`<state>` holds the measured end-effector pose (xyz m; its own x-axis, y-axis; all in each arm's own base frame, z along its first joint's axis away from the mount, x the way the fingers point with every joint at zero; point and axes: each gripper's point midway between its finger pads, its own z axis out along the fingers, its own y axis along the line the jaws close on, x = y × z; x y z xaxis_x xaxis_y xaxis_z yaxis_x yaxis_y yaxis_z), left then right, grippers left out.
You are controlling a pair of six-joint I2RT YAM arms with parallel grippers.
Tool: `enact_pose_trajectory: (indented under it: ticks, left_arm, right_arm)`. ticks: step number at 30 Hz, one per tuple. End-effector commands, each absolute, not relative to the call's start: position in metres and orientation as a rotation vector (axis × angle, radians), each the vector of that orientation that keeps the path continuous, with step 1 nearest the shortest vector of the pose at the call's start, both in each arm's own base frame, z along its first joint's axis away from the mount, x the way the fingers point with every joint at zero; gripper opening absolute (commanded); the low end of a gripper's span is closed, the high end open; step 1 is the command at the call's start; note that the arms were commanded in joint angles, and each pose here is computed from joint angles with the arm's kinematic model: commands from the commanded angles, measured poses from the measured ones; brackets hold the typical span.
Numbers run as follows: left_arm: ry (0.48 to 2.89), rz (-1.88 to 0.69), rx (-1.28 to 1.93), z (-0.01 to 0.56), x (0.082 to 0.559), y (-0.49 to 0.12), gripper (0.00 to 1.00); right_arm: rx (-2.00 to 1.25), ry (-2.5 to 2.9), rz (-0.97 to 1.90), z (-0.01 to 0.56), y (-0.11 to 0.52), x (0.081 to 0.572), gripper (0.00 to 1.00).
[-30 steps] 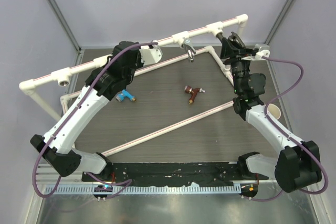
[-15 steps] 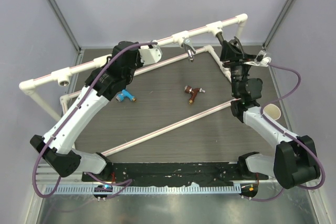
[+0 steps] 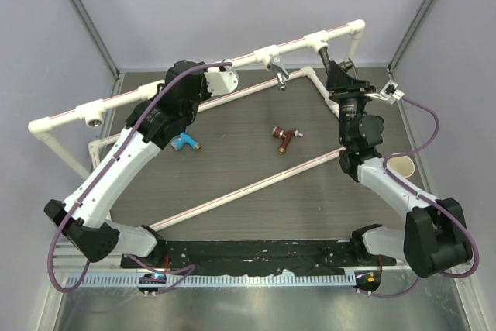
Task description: Install the water faucets
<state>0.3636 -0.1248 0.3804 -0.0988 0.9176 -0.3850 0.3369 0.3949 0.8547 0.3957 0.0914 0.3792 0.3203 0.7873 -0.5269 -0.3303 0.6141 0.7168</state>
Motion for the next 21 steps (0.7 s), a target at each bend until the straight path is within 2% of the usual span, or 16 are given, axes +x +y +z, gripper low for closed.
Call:
enact_pose_trajectory:
  ticks: [1,10,21]
  left_arm:
    - [1.665,0.521,1.081,0.366,0.361,-0.153,0.0]
    - [1.663,0.526,1.082,0.367,0.359,-0.151,0.0]
    - [1.66,0.519,1.078,0.369,0.358,-0.151,0.0]
  right_arm:
    - [0.662,1.11,0.779,0.355,0.09,0.41,0.01]
    - [0.552,1.268,0.611,0.374,0.093,0.417,0.01]
    - [0.557,1.251,0.642,0.358,0.097,0.423,0.01]
